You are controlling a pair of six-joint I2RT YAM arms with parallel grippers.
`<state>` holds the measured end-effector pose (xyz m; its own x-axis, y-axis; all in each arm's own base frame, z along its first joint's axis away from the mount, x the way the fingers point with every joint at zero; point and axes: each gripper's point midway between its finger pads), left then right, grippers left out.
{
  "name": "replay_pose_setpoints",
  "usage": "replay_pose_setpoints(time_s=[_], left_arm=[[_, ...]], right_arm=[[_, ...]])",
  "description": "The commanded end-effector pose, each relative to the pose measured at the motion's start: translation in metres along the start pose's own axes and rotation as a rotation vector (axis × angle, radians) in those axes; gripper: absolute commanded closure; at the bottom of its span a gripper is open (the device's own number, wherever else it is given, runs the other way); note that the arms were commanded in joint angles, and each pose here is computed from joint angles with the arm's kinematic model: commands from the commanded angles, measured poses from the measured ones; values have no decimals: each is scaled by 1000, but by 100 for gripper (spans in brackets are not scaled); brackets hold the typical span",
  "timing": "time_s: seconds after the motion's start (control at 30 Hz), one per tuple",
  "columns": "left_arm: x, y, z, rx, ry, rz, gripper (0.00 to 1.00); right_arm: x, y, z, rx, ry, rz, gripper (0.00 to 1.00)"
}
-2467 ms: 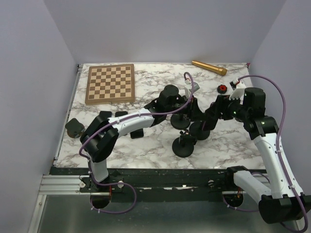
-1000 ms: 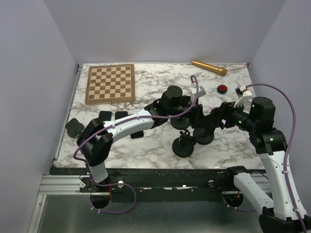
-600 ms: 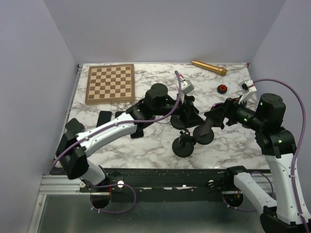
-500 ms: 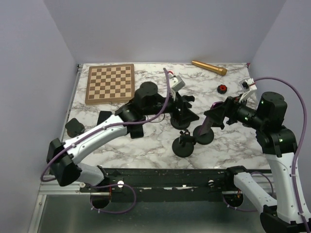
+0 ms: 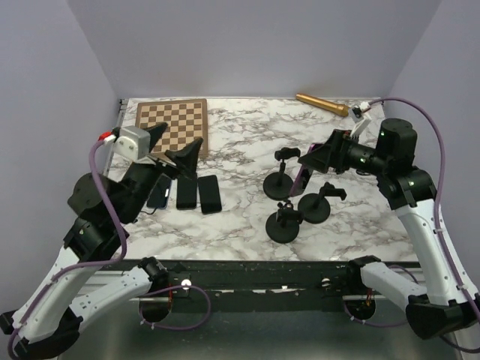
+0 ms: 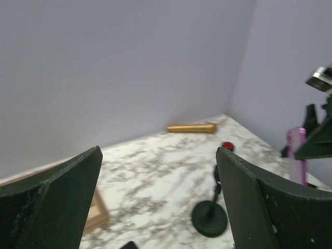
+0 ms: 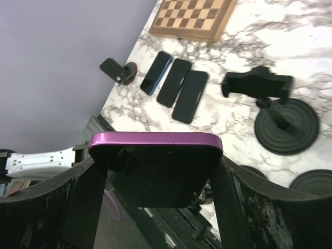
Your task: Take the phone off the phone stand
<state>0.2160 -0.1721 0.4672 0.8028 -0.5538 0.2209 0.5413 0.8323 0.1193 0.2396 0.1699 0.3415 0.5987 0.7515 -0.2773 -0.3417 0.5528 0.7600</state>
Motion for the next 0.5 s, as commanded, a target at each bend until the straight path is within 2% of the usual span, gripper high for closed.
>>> replay_pose_setpoints(time_s=[0.0, 0.13, 0.3, 0.47], left_arm=[[-30, 74, -11, 279, 49, 348, 2], [-45, 95, -28, 338, 35, 486, 1], [-53, 97, -65, 354, 42, 522, 2], [-69, 104, -55, 328, -7, 565, 1]], right_arm=[[25, 38, 5, -25, 2, 92, 99], [76, 55, -26, -34, 73, 62, 99], [146, 78, -84, -107, 177, -13, 100], [202, 57, -107, -103, 207, -146, 99]])
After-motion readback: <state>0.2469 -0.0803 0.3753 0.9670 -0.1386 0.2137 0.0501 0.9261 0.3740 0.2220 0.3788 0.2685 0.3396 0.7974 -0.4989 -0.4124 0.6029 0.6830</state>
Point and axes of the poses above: each gripper's point midway between its finger pads, its own x axis out along the fingers, its own y axis along the line the jaws close on, z = x × y, and after that the axes turned 13 degrees about x, right-handed
